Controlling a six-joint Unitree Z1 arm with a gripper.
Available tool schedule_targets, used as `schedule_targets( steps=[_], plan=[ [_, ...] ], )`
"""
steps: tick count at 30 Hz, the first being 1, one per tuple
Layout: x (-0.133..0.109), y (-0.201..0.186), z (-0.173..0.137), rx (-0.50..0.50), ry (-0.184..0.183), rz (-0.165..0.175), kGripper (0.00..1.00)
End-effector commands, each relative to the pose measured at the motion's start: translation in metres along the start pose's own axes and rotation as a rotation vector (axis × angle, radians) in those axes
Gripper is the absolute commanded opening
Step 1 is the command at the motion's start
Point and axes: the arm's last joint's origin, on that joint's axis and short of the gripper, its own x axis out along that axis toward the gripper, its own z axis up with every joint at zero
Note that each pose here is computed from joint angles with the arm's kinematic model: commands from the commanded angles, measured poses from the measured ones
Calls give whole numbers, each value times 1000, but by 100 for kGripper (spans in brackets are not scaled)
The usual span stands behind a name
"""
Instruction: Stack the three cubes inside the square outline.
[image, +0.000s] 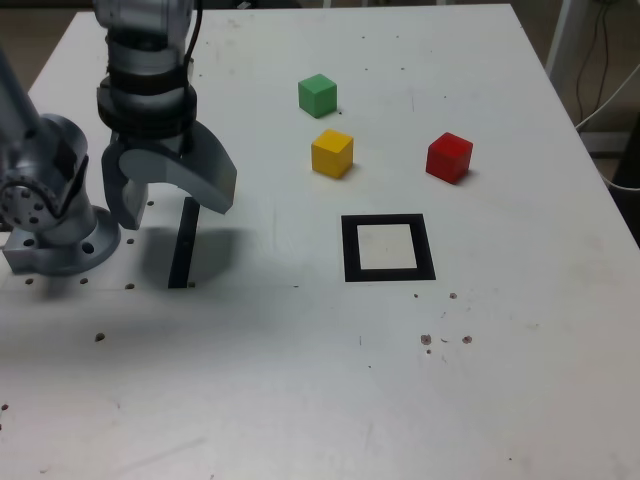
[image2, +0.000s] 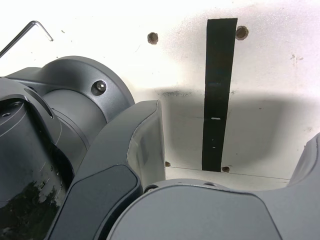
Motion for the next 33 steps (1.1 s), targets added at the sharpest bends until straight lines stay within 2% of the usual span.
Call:
schedule_targets(
  steps=[1,17,33],
  plan=[
    [-1,0,6,1,8,3,99],
    [-26,1,63,17,-2,29,100],
    [-69,3,137,82,-3,57,100]
  ],
)
